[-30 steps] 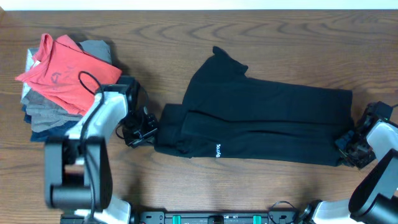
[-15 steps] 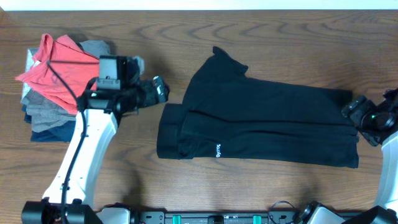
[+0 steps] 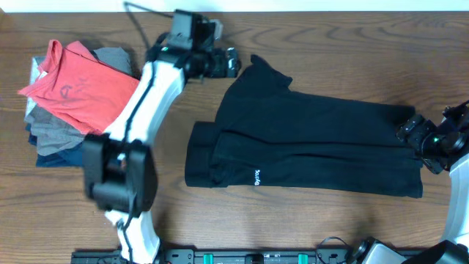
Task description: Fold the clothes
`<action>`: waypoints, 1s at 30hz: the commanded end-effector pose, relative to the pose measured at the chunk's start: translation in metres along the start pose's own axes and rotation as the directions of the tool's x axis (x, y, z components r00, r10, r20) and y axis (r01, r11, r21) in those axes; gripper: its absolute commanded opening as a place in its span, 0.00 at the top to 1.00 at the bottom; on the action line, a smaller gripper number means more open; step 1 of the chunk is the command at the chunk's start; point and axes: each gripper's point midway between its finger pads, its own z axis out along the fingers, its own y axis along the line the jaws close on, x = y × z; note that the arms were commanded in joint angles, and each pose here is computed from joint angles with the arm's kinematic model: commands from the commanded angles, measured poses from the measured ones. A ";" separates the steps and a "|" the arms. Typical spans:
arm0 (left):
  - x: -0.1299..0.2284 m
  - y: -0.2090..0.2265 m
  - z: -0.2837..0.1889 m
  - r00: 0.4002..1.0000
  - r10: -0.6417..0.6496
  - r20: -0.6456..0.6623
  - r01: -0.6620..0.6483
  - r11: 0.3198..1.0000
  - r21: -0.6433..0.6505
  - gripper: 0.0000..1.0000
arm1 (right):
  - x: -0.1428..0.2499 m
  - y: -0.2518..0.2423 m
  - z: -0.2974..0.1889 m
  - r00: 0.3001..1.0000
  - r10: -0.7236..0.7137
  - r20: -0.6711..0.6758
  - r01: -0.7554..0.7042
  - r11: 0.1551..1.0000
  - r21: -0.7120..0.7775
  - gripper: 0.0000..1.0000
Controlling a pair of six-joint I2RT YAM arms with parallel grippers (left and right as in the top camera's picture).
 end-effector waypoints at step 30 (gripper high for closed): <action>-0.021 -0.042 0.149 0.983 0.047 0.176 -0.084 0.974 0.209 0.94 | -0.003 -0.003 0.007 0.999 -0.035 0.011 0.035 0.999 0.028 0.19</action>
